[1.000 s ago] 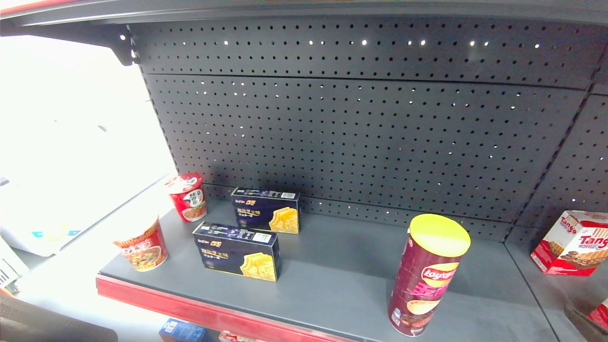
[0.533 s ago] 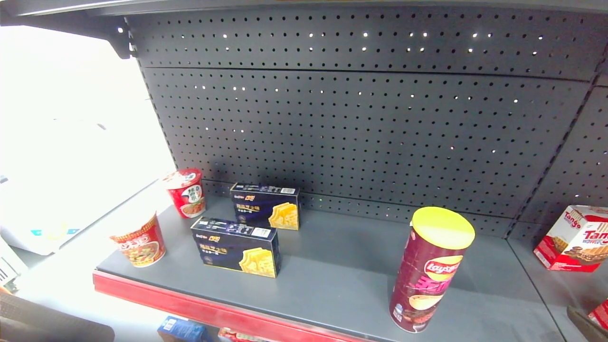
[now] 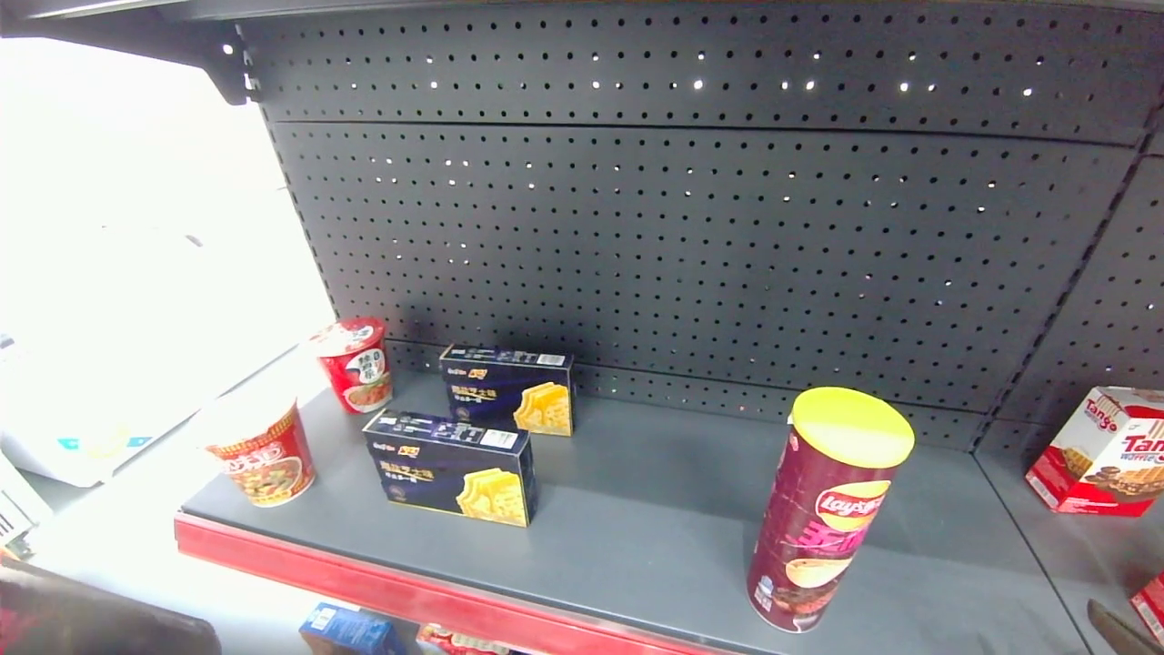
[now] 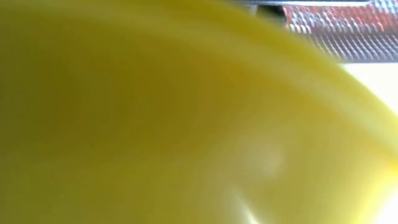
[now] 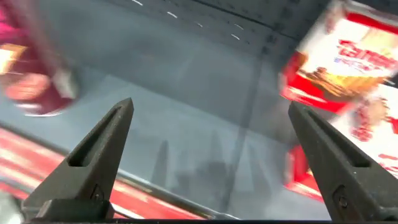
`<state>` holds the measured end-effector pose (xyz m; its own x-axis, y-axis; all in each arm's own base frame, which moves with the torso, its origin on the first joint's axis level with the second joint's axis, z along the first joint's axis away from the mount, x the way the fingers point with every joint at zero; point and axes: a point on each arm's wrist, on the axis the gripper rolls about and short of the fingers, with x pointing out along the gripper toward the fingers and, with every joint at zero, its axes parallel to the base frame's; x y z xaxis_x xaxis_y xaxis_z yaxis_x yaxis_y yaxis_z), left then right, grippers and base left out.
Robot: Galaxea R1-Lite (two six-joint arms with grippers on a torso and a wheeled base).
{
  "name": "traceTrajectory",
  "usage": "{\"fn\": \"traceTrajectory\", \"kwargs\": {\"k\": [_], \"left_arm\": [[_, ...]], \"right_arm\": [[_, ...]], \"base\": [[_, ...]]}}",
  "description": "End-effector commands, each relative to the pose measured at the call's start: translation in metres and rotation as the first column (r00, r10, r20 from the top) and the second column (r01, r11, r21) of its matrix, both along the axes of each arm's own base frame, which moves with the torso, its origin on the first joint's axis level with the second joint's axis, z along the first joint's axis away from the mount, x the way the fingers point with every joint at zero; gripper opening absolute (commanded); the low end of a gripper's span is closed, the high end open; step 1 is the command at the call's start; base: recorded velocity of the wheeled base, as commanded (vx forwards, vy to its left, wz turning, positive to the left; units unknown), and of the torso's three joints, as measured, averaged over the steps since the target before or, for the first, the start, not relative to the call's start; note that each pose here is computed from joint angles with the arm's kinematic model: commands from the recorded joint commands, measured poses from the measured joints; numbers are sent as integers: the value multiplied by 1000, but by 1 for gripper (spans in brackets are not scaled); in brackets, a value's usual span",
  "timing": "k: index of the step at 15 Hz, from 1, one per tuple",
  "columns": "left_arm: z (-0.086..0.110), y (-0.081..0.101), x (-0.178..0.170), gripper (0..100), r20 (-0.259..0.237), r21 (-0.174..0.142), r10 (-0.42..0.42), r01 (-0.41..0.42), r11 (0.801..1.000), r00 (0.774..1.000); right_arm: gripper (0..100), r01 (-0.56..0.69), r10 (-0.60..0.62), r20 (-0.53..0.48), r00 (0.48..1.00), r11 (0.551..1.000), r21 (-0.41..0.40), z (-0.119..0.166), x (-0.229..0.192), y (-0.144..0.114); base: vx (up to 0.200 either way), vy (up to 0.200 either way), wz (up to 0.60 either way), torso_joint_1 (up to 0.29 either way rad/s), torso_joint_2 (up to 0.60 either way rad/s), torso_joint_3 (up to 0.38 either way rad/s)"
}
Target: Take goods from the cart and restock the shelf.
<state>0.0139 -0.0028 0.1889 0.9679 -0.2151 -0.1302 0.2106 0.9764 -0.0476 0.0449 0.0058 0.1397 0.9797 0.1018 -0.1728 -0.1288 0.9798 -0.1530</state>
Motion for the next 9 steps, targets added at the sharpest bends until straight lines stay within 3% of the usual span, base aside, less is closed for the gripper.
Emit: {"fn": "traceTrajectory", "kwargs": {"k": [1,3,5,7,9], "left_arm": [[36,-8,29,0,-12,58,-37,38,998,999],[49,-18,55,0,-12,63,-147,148,987,989],[55,-32,95,0,19,60,-276,274,960,961],[52,-41,126,0,21,74,-296,293,953,955],[54,-45,140,0,32,74,-297,294,953,954]], "right_arm": [[100,-21,20,54,998,1000,18,-8,-14,-2],[100,-26,26,44,999,1000,10,-21,-20,-2],[100,-15,14,70,997,1000,15,-31,-29,-4],[100,39,-41,90,995,999,15,-34,-35,-6],[100,212,-212,134,968,977,17,-35,-41,-9]], "base": [[0,0,0,0,0,0],[0,0,0,0,0,0],[0,0,0,0,0,0],[0,0,0,0,0,0],[0,0,0,0,0,0]]}}
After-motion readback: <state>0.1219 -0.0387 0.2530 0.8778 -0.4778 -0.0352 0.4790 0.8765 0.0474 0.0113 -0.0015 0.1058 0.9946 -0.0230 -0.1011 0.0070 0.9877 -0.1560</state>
